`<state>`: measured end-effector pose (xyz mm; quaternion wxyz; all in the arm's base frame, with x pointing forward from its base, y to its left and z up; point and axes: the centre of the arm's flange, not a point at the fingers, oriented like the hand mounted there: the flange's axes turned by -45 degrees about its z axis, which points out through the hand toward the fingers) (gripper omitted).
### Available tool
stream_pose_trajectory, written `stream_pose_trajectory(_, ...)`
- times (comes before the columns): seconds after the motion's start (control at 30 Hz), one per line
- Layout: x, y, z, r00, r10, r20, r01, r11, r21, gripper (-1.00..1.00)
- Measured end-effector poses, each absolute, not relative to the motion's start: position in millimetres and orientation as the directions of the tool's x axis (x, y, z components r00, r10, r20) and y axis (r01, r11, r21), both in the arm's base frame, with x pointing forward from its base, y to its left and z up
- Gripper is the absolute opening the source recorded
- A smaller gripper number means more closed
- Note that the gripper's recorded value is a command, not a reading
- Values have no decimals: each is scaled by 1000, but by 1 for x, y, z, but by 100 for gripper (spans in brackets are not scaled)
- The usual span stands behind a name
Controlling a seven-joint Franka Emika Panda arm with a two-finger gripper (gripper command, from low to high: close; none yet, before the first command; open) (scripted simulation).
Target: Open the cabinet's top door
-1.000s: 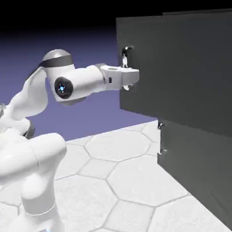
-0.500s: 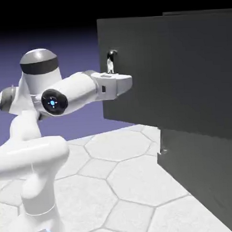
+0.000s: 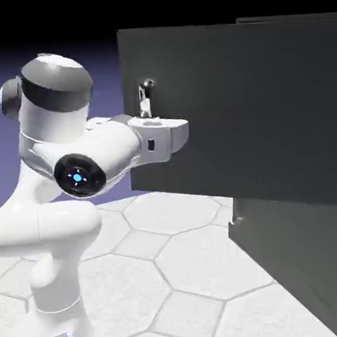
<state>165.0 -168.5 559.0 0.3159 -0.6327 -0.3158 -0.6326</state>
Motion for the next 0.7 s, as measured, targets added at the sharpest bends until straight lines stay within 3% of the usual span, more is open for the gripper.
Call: stream_pose_trajectory(0.7,140,-342,559,0,0,1000,964,-267,0,-100)
